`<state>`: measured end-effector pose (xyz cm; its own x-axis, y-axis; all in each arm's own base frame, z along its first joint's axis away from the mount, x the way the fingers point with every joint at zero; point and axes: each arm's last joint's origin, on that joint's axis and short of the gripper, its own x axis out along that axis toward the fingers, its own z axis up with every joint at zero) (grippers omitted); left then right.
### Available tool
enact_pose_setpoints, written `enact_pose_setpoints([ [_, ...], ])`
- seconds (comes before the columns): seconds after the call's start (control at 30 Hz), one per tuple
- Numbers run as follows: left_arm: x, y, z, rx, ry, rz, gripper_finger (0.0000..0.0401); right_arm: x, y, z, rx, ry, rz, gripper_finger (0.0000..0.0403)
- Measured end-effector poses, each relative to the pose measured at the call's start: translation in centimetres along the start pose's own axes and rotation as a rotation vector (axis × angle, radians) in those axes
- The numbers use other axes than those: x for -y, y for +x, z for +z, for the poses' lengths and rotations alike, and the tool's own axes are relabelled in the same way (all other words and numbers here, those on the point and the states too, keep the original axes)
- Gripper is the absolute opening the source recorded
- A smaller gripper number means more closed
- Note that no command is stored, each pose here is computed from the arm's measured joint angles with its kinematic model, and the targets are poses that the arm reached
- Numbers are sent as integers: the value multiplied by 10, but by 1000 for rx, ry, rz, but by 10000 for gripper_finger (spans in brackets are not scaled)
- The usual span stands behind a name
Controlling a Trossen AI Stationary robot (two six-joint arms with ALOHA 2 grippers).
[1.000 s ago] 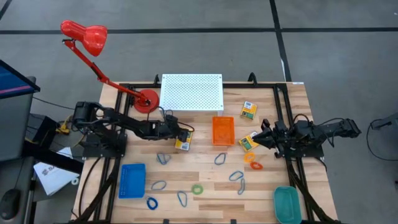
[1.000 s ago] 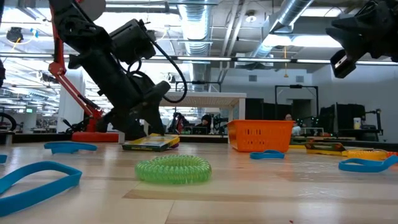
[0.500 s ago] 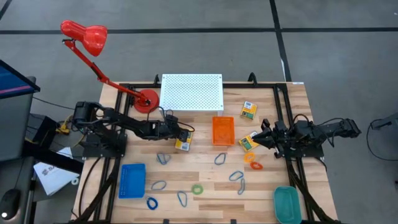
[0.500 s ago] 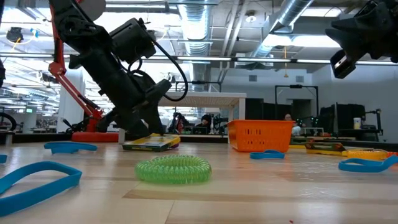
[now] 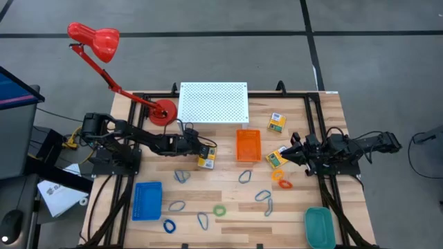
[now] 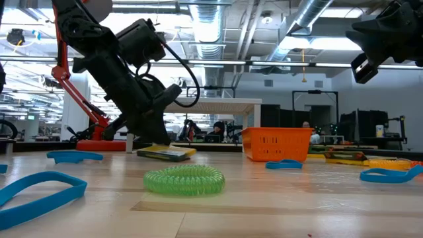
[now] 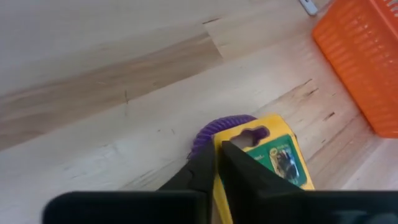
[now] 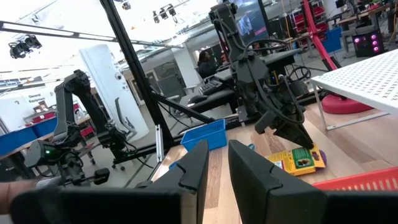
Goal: Pick & Place Office Desk Supplies
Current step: Put the left yellow crayon box into the blue bin
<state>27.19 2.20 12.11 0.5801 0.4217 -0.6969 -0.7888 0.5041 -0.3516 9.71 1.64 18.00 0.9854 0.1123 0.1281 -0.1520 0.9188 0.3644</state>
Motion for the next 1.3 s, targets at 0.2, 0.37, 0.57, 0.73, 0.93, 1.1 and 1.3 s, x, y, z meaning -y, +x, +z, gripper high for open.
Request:
enact_pose_setpoints([
  [0.2, 3, -2, -3, -2, 14, -14, 3, 1, 0, -1, -14, -1, -7, 61],
  [0.37, 9, -4, -5, 12, 18, -57, 1, 1, 0, -1, -14, -1, -9, 61],
  [0.57, 14, -6, -8, 16, 37, -87, 0, 1, 0, -2, -18, -3, -14, 61],
  [0.73, 17, -9, -12, 13, 54, -98, 0, 2, 0, -2, -9, -6, -37, 61],
  [0.93, 28, -13, -13, 59, 83, -184, 0, 1, 0, -1, -2, -9, -34, 61],
  [1.1, 41, -20, -14, 114, 128, -288, 0, 0, 0, -1, 0, -6, -16, 61],
  [1.3, 58, -33, -18, 174, 201, -441, 0, -2, 0, 1, 25, 14, -23, 61],
])
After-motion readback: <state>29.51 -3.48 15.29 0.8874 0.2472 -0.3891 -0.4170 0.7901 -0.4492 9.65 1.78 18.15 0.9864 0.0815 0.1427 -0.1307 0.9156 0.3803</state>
